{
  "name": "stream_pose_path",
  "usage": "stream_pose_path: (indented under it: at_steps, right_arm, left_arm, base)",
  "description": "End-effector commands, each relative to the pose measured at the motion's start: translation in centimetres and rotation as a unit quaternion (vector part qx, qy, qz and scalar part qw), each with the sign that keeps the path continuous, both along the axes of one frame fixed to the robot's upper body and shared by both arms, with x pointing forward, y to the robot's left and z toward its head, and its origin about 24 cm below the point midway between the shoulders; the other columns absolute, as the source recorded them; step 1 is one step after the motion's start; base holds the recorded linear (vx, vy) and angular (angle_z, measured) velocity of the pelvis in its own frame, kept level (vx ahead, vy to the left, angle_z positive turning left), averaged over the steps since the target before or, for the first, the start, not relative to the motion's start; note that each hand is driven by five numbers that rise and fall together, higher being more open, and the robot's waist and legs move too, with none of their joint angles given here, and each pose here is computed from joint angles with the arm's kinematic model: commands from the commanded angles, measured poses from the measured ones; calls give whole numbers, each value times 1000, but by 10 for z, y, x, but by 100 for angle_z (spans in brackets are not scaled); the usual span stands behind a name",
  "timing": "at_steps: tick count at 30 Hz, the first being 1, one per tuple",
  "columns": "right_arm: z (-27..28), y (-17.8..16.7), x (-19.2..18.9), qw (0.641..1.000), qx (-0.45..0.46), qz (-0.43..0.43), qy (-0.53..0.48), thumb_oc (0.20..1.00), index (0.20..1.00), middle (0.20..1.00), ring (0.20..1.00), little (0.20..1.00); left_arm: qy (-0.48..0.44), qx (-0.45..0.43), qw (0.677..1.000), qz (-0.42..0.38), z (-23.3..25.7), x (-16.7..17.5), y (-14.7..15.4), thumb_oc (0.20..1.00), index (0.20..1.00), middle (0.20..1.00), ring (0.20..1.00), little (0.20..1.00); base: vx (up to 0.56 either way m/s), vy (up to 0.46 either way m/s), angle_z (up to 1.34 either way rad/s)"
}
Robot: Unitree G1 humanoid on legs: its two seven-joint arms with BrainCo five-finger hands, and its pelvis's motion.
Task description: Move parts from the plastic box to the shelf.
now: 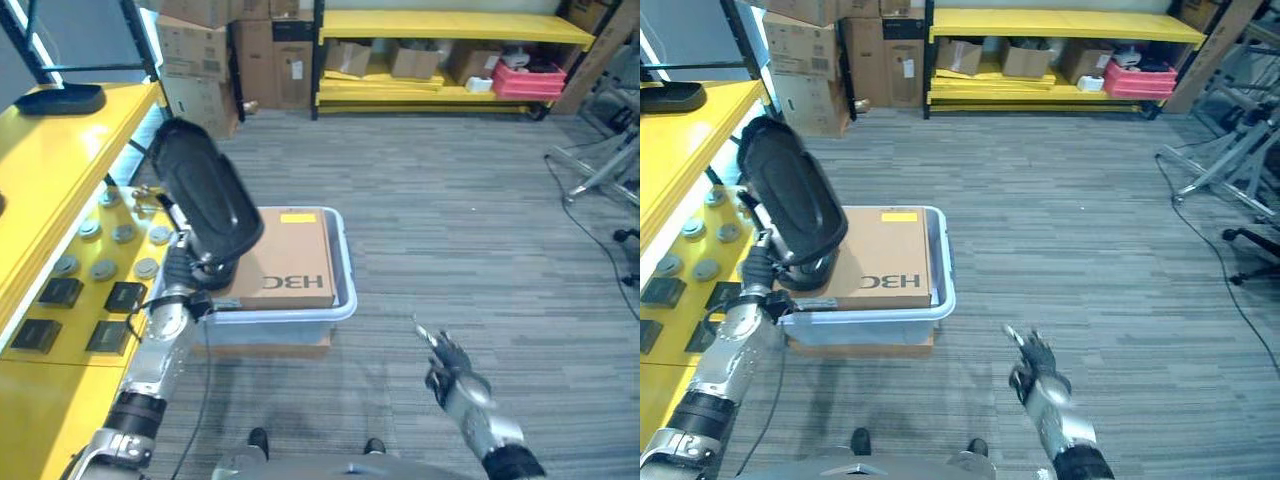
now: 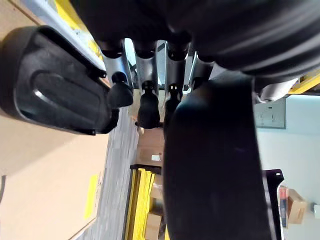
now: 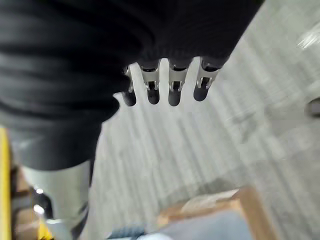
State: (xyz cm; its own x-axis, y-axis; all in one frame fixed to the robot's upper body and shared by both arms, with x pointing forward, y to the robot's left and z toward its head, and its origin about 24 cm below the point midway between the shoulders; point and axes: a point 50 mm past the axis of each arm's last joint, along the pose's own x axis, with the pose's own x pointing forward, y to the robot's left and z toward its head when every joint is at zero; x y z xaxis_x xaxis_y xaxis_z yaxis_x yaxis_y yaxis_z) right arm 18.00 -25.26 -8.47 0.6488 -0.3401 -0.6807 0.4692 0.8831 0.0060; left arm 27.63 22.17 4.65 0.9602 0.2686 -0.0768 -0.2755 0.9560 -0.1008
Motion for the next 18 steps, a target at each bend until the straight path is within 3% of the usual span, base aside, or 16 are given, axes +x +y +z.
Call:
stream_pose_path:
  at_steps: [1,11,14,15,16,18]
  right_arm:
    - [8,0,16,998,-2,46,-32,1000,1000,1000,1000,1000]
    - [-30,8,-34,984,-34,139,105,1000,1000,1000,1000,1000]
    - [-38,6,-50,974,-55,153,156,1000,1000,1000,1000,1000]
    - [-45,4,-63,966,-69,157,192,1000,1000,1000,1000,1000]
    - [-61,-4,-100,952,-66,148,259,1000,1000,1000,1000,1000]
    - [-66,-6,-113,941,-70,164,288,1000,1000,1000,1000,1000]
  left_arm:
    - [-140,32,990,3,53,13,2,200,200,200,200,200]
    - [-149,84,979,112,60,-23,46,200,200,200,200,200]
    - [-149,101,976,123,62,-26,53,200,200,200,200,200]
    - [-148,107,975,126,62,-25,56,200,200,200,200,200]
    - [-144,117,975,121,62,-22,60,200,200,200,200,200]
    - [-140,124,974,124,61,-23,63,200,200,200,200,200]
  base:
    - [-5,-84,0]
    - [1,-85,32]
    - [24,5,118]
    - [76,49,189]
    - [92,57,166]
    - [152,123,188]
